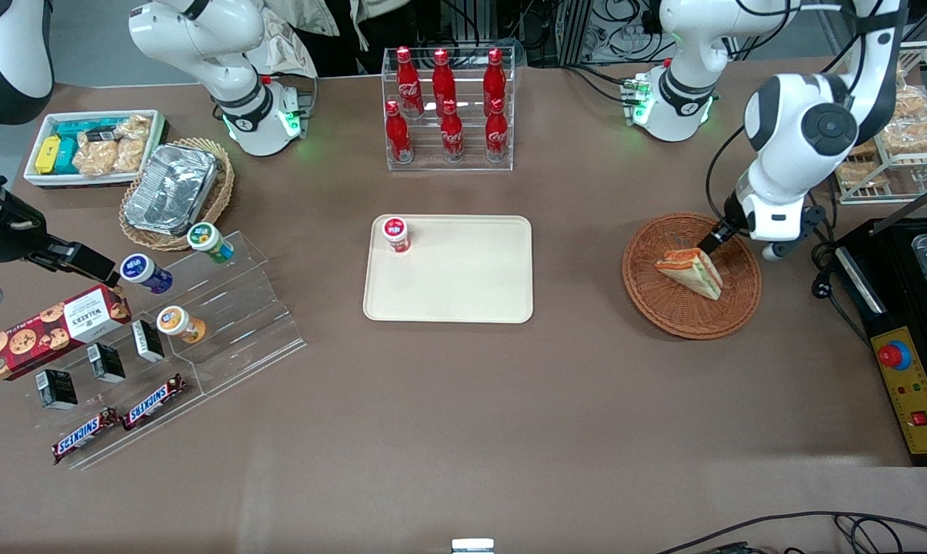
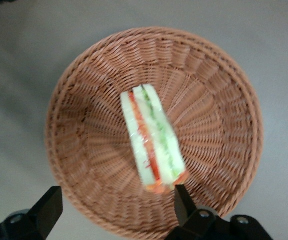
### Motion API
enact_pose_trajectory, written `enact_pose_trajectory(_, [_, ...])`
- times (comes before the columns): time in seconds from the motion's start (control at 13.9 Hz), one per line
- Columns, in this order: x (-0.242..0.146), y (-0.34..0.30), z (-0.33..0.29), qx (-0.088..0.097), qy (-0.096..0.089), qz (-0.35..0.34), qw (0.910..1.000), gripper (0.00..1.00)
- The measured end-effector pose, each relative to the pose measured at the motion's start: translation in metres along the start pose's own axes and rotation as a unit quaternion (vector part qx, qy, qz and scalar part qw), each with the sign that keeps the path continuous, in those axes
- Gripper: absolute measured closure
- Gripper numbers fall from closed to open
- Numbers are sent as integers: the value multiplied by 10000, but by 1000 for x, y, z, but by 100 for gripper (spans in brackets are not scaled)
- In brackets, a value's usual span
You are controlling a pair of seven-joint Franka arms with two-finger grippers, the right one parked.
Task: Place sandwich from basket to tray
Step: 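Lower the left gripper over the wrapped sandwich and close on it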
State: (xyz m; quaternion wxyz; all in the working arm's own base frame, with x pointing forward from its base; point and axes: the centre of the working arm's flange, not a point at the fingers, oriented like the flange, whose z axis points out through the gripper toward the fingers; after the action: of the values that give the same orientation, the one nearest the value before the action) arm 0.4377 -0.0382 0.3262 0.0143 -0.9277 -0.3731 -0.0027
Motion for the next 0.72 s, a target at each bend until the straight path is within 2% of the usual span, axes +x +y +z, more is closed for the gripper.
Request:
enact_pose_trajectory(0.14, [2, 6, 13, -80, 40, -216, 9997, 0])
enact_pose_trajectory(0.72, [-1, 16, 35, -104, 17, -346, 9993, 0])
